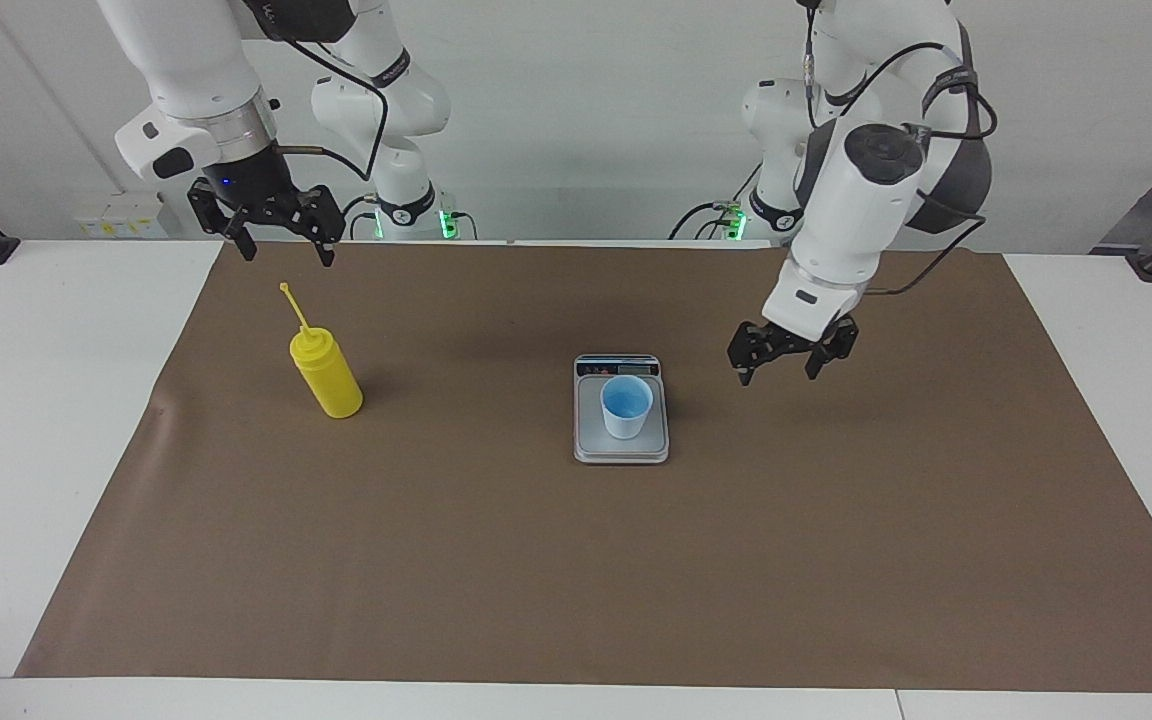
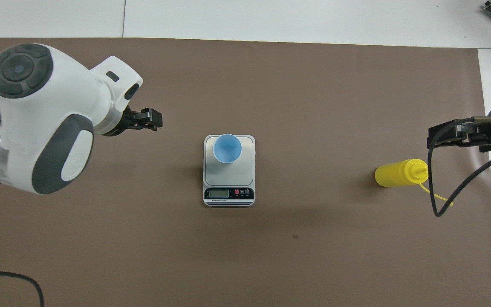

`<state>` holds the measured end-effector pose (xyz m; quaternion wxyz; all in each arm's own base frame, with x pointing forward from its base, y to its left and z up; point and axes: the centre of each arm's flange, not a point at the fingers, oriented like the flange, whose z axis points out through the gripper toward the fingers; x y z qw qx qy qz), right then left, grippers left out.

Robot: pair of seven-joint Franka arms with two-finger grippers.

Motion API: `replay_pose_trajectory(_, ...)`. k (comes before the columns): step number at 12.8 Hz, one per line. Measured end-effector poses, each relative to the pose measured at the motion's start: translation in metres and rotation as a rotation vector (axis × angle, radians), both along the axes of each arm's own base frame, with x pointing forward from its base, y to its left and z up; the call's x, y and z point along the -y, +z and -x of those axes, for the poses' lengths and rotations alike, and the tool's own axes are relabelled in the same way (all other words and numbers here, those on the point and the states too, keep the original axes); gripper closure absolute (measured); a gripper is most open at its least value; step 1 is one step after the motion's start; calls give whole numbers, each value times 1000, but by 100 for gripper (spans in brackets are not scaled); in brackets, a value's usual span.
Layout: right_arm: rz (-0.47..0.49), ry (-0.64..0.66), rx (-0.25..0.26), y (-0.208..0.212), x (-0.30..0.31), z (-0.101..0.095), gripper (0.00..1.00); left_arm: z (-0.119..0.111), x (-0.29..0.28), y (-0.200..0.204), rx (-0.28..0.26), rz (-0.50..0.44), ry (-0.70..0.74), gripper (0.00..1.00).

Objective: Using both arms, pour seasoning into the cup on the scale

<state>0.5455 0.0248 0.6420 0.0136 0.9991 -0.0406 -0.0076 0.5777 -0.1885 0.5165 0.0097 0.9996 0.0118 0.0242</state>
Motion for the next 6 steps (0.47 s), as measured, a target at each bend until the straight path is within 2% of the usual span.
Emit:
replay_pose_trajectory(3, 0, -2, 0, 0, 1, 0, 0, 8, -65, 32, -29, -24, -81, 0)
replay_pose_trajectory(6, 0, -9, 5, 0, 5, -1, 0, 23, -100, 60, -40, -34, -97, 0)
